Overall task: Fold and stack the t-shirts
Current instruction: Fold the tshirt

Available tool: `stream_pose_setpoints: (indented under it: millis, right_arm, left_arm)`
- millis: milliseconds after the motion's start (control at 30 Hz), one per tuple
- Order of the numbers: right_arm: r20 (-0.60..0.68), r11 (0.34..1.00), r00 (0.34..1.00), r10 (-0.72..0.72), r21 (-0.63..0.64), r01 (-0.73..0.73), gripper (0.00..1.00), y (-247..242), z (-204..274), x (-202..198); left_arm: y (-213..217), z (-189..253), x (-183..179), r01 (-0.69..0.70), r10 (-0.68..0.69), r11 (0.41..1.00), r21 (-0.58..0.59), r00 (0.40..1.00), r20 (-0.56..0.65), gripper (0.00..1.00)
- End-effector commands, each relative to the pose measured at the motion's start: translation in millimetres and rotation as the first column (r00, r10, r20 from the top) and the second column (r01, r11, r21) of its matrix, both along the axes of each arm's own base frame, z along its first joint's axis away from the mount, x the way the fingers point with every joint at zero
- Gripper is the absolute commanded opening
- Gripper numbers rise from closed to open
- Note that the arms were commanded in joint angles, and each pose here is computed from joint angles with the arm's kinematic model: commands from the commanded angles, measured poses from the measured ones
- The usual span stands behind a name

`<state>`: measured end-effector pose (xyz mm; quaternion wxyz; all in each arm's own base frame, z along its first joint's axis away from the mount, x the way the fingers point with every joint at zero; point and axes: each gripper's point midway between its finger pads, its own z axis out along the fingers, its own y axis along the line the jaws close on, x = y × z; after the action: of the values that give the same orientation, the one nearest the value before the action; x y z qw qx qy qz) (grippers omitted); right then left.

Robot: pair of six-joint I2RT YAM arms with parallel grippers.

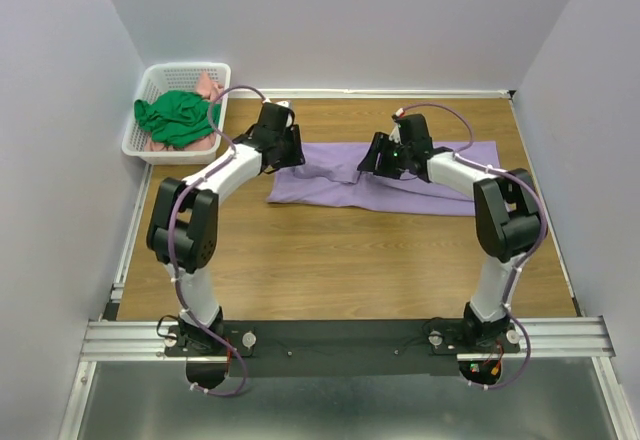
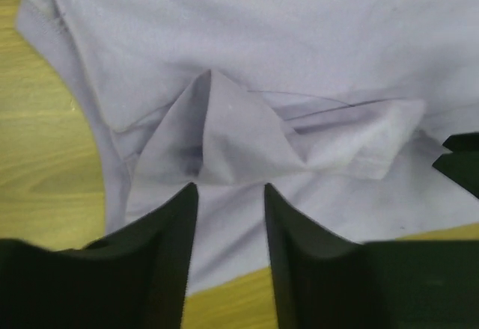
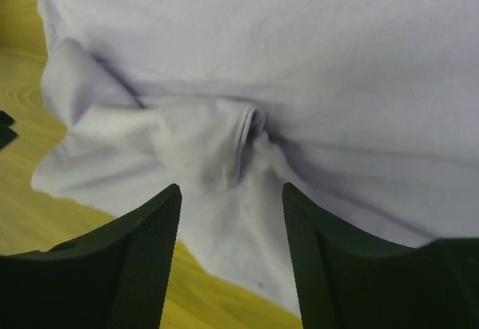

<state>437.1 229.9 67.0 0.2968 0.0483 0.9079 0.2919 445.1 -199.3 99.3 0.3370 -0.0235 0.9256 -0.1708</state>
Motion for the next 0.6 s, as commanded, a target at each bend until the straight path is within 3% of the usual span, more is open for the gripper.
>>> stream_pose_setpoints:
  millis: [0, 133, 267, 300, 467, 567]
  right_arm:
    - [0.015, 0.993, 1.000, -0.001, -0.114, 0.002, 0.69, -28, 24, -28]
    - [0.038, 0.956, 0.991, -0.126, -0.261, 0.132, 0.70, -77, 30, -47]
    - [0.028, 0.914, 0.964, -0.265, -0.310, 0.261, 0.70, -130, 30, -69]
    - [0.025, 0.897, 0.947, -0.320, -0.313, 0.312, 0.70, -148, 29, -71]
    - [-0.001, 0.812, 0.855, -0.519, -0.315, 0.492, 0.71, -208, 20, -89]
    - [-0.029, 0.771, 0.801, -0.598, -0.292, 0.565, 0.77, -229, 14, -96]
  left_arm:
    - [18, 56, -9, -0.060, 0.062, 0.998, -0.020, 0.993, 0.098, 0.58]
    - [39, 51, -34, -0.125, 0.125, 0.992, -0.007, 0.989, 0.073, 0.59]
    - [63, 30, -68, -0.228, 0.228, 0.974, -0.013, 0.974, 0.015, 0.60]
    - [72, 12, -82, -0.252, 0.252, 0.968, -0.003, 0.967, -0.023, 0.67]
    - [75, 6, -97, -0.325, 0.320, 0.937, -0.125, 0.945, -0.062, 0.73]
    - [66, 4, -95, -0.339, 0.329, 0.922, -0.190, 0.941, -0.084, 0.73]
